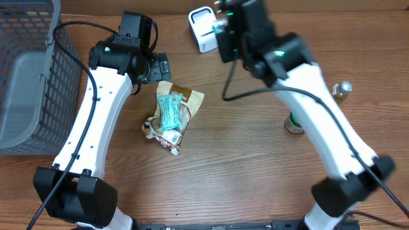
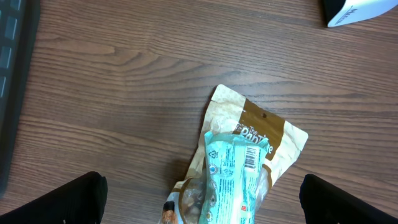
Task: Scan the item barcode
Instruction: 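Raise the Kleenex pack up to the white scanner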
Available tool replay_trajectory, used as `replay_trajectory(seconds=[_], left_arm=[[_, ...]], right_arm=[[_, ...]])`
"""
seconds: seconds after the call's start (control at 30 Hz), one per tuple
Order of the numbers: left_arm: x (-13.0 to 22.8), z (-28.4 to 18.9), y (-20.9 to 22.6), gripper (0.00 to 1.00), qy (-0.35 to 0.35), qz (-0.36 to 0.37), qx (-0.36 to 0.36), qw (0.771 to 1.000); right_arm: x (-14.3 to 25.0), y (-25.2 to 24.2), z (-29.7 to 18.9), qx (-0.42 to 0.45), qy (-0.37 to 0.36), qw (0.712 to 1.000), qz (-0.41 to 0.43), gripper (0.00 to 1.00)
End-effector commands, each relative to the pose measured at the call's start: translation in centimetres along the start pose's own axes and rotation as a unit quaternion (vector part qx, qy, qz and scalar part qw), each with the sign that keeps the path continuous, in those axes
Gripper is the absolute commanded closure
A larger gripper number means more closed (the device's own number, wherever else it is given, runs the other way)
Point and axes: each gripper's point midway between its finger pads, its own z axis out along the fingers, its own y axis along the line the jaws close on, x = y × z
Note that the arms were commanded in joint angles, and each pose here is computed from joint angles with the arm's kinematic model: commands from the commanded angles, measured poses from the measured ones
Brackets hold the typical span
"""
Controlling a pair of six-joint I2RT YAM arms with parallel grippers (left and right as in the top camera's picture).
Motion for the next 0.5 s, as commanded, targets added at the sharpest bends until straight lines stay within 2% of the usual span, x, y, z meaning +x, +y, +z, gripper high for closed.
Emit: replay_trajectory(seconds=[0.0,0.2,0.47], left_arm=[[-0.6,-0.9,-0.1,0.00,-0.015,0.007,0.002,1.000],[-0.6,-0.9,-0.1,0.00,-0.015,0.007,0.002,1.000],[-0.6,-0.9,-0.1,0.00,-0.015,0.007,0.002,1.000]], right_arm=[[0.0,-0.7,2.5,0.074,0.001,0.994,-0.078,0.96],[-0.8,0.8,7.6,0.083,-0.023,0.987,-0.136,0.96],[-2.1,1.2,11.5,0.092,-0.065,0.985,-0.128,0.96]])
